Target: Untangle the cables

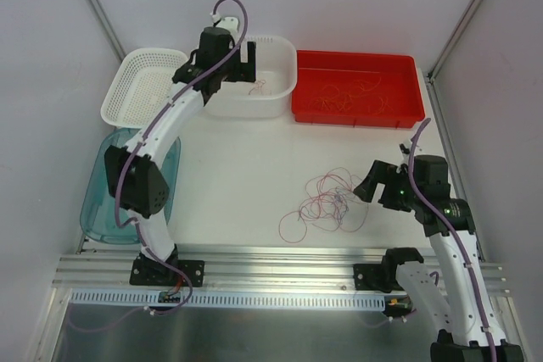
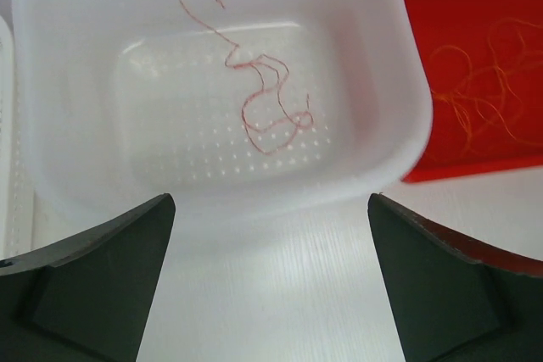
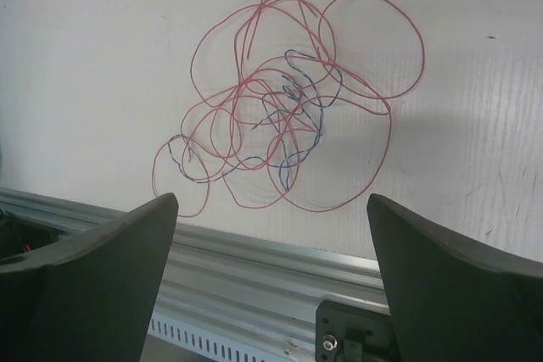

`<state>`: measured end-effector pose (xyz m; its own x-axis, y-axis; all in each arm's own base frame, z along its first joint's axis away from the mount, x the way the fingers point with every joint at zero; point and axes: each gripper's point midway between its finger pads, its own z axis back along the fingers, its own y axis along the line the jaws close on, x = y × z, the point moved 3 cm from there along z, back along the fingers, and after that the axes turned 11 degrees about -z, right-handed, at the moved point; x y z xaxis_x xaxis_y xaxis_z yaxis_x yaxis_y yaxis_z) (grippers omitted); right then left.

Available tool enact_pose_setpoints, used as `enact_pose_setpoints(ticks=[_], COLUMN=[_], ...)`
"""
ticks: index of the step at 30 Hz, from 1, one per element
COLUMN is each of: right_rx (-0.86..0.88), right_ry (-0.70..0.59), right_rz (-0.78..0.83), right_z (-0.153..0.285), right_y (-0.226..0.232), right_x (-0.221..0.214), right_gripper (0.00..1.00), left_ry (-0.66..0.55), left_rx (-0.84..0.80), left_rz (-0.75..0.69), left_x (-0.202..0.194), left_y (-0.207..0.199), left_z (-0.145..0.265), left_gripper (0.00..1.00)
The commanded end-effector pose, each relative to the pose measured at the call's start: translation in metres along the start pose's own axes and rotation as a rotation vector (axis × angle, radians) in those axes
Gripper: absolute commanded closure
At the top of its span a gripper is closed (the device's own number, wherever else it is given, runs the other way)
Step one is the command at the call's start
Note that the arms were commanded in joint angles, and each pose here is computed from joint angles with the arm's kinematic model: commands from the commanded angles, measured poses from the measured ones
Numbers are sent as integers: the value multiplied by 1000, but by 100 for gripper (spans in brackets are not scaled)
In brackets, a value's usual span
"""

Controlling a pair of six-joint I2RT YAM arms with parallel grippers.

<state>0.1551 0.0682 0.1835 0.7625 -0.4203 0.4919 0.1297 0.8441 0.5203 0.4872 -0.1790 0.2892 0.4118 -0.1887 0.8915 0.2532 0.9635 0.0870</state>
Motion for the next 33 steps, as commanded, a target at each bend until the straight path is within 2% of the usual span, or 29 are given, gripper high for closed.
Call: enact_pose_setpoints(ticks=[1, 2, 6, 7, 8, 10, 16, 23, 26, 29, 33], right_rx=[-11, -20, -48, -60, -76, -77, -75, -142, -170, -170, -167], right_ry=[-44, -37, -44, -47, -38, -25, 9, 100, 122, 146, 165], right_rz=[30, 26, 18, 19, 11, 7, 4, -19, -25, -27, -18], right_z=[-7, -11, -25, -28, -36, -44, -79, -111, -115, -115, -113], right_y=[1, 0, -3, -5, -8, -8, -5, -21, -30, -34, -36], right_x=[15, 16, 26, 28, 30, 33, 48, 38, 29, 20, 10], right_gripper=[0, 0, 1, 2, 2, 3, 13, 31, 43, 50, 53], left_ry=[-126, -66, 26, 11, 73, 129, 231, 277, 306, 303, 298], left_rx=[-143, -152, -279, -300, -322, -378, -437, -397, -385, -388, -390], left_rz=[50, 55, 100, 117, 123, 138, 130, 80, 79, 72, 73], left_x=[30, 2, -52, -55, -84, -117, -185, -231, -238, -236, -237], left_y=[-13, -14, -29, -30, -34, -41, -45, -37, -36, -36, -36], left_z=[81, 82, 126, 145, 148, 167, 200, 206, 202, 202, 203], left_gripper=[1, 1, 1, 1, 1, 1, 1, 1, 1, 1, 1])
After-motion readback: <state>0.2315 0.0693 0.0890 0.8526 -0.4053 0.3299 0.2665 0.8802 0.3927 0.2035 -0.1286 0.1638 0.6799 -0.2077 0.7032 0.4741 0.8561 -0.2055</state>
